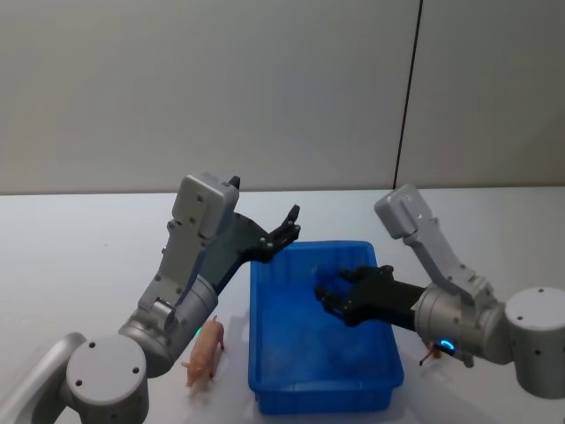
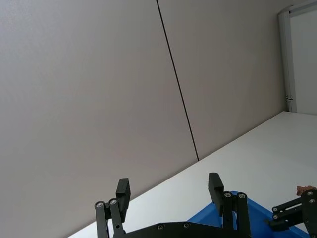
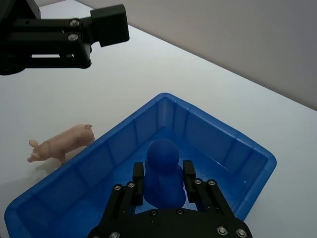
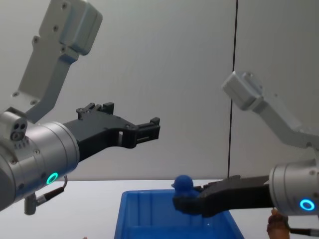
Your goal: Pick up the two dolls from the table and place them into the box.
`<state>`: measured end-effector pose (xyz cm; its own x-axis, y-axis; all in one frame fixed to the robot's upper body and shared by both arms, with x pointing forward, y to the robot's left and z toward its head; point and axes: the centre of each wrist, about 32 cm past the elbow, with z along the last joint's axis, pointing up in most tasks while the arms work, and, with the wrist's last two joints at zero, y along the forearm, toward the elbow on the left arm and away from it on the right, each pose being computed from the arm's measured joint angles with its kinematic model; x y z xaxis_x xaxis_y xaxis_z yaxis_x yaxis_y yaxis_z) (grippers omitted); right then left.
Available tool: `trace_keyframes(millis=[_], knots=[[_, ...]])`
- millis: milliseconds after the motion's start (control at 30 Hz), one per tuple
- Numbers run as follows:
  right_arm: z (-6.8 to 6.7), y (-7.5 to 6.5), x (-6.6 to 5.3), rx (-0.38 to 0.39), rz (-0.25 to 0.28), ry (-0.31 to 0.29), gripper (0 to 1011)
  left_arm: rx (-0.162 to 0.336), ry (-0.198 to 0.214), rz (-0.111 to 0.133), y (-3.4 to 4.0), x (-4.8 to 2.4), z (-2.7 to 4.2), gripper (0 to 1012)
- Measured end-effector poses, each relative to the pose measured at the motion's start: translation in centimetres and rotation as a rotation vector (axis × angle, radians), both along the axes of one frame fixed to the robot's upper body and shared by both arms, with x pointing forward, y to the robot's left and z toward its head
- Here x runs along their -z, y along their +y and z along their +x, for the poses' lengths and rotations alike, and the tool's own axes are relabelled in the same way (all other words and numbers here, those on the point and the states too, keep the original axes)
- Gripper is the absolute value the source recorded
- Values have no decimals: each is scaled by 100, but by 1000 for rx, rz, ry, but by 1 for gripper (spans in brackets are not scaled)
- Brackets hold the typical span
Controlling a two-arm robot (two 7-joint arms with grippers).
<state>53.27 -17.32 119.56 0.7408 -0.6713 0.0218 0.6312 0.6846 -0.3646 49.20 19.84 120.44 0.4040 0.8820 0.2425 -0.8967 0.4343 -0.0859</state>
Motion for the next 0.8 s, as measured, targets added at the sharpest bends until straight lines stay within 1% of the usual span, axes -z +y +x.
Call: trace_keyframes(millis=[100,133,200,233,333,433,533,600,667,800], knots=[[5,17,10,-2,-7,6,496,0,0,0,0,0,0,1001],[7,28,17,-3,-10,9,555,0,0,0,0,0,0,1001],[10,36,20,-4,-13,11,590,0,0,0,0,0,0,1001],[12,43,24,-5,-16,13,645,0,0,0,0,0,0,1001],[15,54,28,-6,-19,16,705,0,0,0,0,0,0,1001],[17,67,36,-7,-24,20,824,0,0,0,0,0,0,1001],[20,71,39,-8,-26,22,876,0,0,0,0,0,0,1001],[21,74,39,-8,-27,23,954,0,0,0,0,0,0,1001],[21,71,40,-8,-28,23,997,0,0,0,0,0,0,1001],[10,34,32,5,-27,21,1001,0,0,0,0,0,0,1001]])
